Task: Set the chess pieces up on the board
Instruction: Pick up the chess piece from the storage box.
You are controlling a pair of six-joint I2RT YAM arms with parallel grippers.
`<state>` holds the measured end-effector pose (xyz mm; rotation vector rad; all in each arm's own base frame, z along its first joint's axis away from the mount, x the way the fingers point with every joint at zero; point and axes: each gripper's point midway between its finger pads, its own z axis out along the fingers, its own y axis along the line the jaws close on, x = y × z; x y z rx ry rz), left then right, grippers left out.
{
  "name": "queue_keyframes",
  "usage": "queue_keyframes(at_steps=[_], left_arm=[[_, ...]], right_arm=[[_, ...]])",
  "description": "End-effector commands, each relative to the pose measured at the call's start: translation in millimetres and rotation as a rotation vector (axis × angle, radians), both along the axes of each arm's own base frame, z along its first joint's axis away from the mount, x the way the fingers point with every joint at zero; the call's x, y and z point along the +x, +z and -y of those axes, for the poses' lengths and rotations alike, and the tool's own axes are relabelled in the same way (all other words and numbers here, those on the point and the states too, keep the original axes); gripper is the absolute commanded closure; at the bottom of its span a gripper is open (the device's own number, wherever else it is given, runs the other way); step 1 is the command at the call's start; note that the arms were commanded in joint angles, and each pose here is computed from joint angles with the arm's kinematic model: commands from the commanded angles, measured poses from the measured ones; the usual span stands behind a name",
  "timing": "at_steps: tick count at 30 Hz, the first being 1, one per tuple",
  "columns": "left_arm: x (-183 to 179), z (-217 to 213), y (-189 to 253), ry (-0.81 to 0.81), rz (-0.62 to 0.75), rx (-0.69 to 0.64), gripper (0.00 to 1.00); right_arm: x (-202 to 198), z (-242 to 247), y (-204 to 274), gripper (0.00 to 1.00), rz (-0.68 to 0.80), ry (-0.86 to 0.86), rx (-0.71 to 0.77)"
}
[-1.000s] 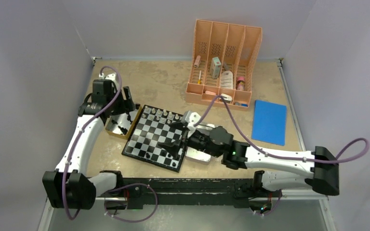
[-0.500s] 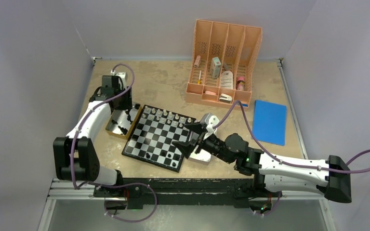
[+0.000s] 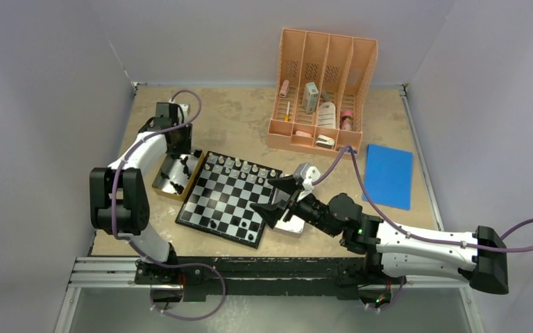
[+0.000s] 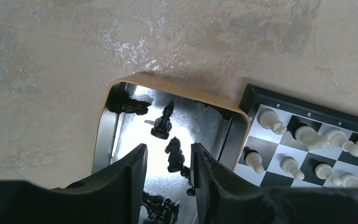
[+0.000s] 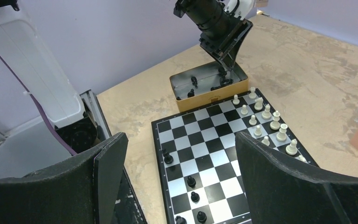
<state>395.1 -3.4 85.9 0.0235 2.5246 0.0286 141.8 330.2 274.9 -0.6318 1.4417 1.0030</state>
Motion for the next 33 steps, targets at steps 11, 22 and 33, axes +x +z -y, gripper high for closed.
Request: queue_keyframes(at_steps=[11, 22, 33], left_arm=[[12, -7, -13, -0.012, -0.041, 0.036, 0.66], [15, -8, -28, -0.011, -0.103, 0.040, 0.67], [15, -12, -40, -0.030, -0.142, 0.047, 0.66]], right_arm=[[1, 7, 40, 0.12, 0.009, -0.027, 0.095], [-1, 6, 45, 0.12, 0.011, -0.012, 0.092], [1, 17, 45, 0.12, 0.014, -0.044, 0.078]])
